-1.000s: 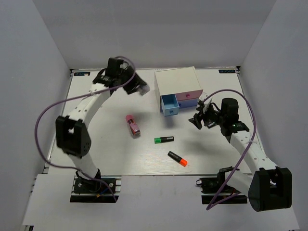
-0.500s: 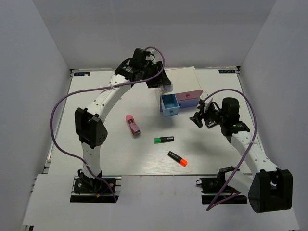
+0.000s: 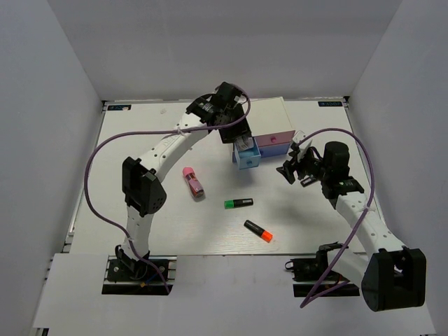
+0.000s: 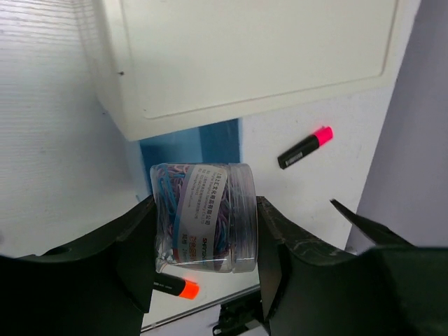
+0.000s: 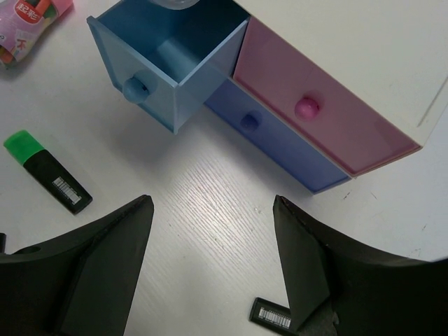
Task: Sort the stationery into containers
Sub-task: Place the stationery into the container
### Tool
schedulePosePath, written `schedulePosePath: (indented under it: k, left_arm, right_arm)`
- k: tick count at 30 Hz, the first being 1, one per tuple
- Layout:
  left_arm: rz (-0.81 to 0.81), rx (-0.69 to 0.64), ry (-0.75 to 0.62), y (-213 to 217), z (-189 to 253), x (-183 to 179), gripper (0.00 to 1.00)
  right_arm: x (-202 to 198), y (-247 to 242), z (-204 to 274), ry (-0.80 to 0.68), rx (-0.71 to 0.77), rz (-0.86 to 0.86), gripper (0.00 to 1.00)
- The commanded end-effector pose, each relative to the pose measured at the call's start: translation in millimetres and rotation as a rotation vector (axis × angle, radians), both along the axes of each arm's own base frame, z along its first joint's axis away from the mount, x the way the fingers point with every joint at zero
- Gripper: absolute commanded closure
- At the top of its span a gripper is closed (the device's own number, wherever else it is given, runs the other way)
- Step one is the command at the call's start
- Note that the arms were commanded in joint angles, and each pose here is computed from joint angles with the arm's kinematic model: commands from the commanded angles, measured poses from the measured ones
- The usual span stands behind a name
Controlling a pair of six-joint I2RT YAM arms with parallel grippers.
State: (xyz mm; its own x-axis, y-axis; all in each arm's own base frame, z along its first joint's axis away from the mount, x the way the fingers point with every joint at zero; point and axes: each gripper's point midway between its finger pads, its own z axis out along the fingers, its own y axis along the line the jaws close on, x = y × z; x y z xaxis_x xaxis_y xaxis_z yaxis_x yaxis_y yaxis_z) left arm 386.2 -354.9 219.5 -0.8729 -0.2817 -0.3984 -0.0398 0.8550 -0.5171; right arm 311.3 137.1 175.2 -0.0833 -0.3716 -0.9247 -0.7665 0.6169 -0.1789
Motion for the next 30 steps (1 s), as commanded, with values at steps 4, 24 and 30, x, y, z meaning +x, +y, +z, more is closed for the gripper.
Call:
schedulePosePath:
  k: [4,24,30]
  left_arm:
    - [0.127,0.033,-0.066,6,21,11,1.0]
    - [0.085,0.051,-0.047,-14,7,2,0.53]
    - [0.086,0.038,-0.06,-15,13,2,0.42]
  right_arm:
    - [1,-2,9,-0.046,0.016,-0.019,0.25]
    - [0,-4,11,-0.055,0.019,-0.03,0.25]
    - [2,-3,12,-0.058,0.019,-0.028,0.25]
